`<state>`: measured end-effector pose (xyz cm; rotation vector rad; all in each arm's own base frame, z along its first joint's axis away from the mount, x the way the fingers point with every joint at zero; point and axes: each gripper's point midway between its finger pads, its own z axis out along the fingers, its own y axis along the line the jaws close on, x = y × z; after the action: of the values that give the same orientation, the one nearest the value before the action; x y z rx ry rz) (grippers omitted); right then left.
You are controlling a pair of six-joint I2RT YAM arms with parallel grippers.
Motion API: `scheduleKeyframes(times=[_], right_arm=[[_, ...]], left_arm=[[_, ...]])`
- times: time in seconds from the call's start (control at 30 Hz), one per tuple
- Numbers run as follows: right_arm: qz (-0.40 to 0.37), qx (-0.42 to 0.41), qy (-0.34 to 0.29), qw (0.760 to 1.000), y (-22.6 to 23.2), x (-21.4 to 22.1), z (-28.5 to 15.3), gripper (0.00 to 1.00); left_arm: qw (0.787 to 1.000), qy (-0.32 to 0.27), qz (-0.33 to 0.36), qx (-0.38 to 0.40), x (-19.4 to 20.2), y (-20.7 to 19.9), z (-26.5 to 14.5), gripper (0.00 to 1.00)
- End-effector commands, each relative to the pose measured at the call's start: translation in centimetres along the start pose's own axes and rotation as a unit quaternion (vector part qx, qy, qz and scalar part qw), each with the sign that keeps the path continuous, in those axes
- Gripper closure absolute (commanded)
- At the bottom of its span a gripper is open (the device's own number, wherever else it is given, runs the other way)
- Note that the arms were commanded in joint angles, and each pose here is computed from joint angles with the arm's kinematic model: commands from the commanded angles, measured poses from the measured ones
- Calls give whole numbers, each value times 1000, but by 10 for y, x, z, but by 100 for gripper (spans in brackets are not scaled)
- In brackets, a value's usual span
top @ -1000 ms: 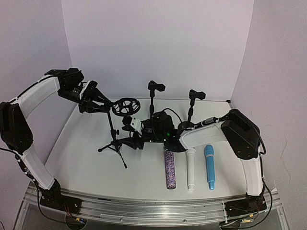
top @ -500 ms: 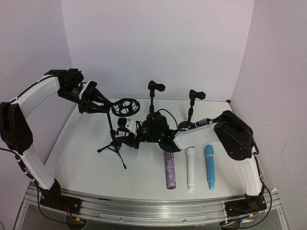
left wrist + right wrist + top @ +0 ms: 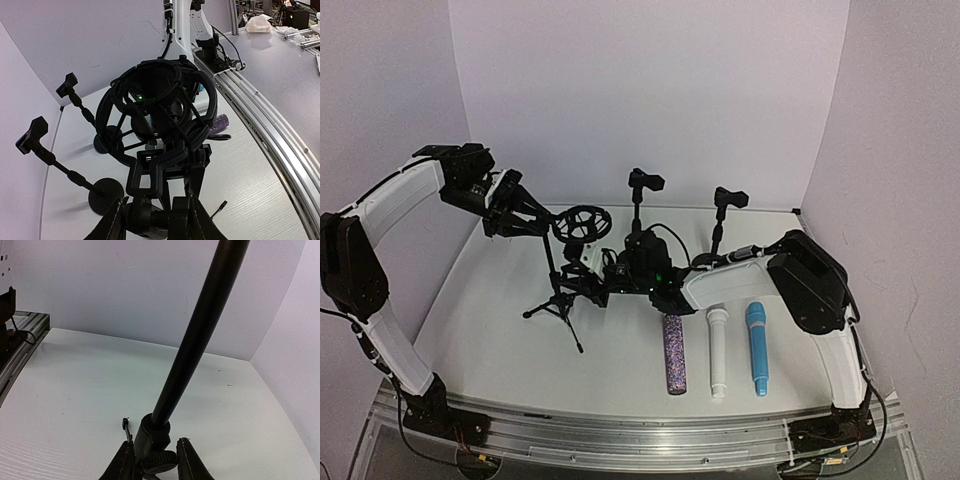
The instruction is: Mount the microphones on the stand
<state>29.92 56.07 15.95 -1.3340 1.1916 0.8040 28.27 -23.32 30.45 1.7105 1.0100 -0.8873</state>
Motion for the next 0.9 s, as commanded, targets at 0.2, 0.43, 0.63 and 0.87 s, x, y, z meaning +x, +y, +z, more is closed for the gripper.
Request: scheduleKeyframes(times=[0.2, 0.43, 0.63, 0.87], right_arm=[[2, -12, 5, 1000, 6, 8, 8, 76], [1, -11, 6, 1000, 5, 8, 10, 78], [6, -12, 19, 1000, 6, 15, 10, 96], [92, -21, 33, 995, 11, 21, 8, 100]], left_arm=[[1000, -28, 6, -4, -17, -3, -4, 100], [1000, -29, 6, -3, -17, -4, -4, 100], [999, -31, 7, -3, -18, -4, -4, 100], [999, -36, 9, -3, -19, -4, -4, 100]])
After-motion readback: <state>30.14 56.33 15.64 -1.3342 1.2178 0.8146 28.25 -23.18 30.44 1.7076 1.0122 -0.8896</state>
